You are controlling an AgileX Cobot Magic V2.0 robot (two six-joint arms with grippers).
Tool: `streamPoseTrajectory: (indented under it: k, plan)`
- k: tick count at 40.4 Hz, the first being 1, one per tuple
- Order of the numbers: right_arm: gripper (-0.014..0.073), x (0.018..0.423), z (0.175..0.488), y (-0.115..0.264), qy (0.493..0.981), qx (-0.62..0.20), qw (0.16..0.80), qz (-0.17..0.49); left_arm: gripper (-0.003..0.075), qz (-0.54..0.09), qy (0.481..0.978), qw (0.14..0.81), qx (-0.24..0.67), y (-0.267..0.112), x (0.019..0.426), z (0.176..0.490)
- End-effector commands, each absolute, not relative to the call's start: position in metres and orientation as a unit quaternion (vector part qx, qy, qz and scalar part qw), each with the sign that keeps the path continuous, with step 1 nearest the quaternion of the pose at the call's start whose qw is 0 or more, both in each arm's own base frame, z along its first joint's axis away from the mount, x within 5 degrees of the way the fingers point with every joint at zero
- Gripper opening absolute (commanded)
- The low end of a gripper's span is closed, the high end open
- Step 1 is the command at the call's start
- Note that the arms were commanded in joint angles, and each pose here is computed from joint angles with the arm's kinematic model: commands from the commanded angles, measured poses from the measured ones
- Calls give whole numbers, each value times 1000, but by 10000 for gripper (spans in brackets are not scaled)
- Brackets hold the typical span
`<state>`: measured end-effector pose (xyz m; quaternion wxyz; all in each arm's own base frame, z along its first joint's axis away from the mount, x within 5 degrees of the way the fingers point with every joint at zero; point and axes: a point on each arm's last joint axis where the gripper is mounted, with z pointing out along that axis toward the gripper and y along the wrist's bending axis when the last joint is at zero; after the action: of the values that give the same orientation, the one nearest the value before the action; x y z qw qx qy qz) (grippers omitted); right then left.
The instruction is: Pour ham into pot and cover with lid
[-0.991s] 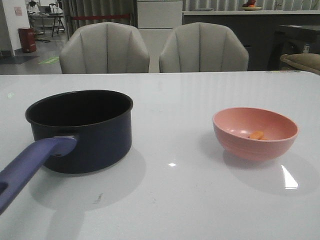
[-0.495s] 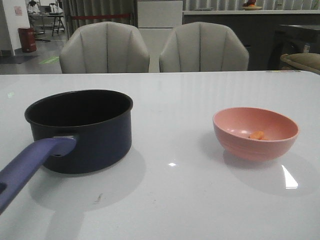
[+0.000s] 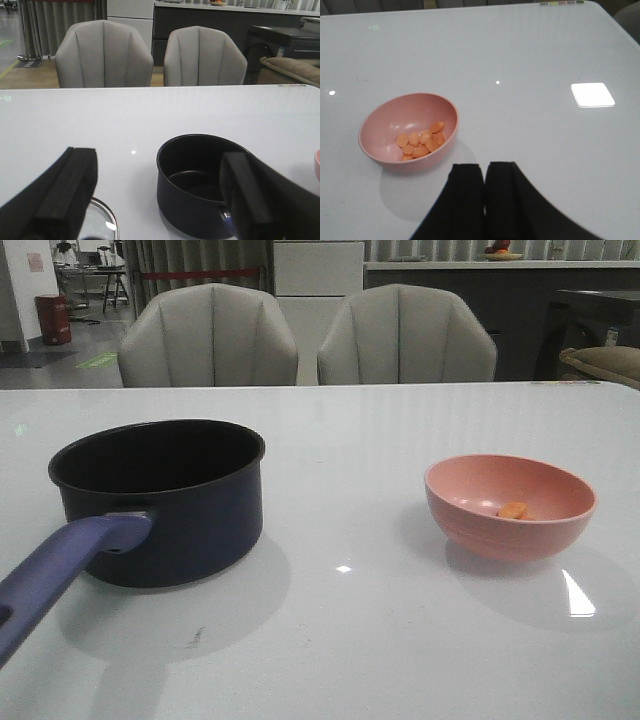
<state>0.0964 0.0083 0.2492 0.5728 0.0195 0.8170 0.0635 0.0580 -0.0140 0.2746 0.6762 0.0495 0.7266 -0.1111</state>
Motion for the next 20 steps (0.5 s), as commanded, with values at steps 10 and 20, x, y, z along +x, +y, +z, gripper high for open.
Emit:
streamPoseTrajectory:
  k: [10, 20]
  plan:
    - [476, 162, 283, 15, 857, 26, 510, 66, 549, -125, 692, 710, 42, -14, 57, 291]
    - [519, 229, 278, 31, 905, 28, 416, 82, 549, -125, 692, 710, 42, -14, 57, 291]
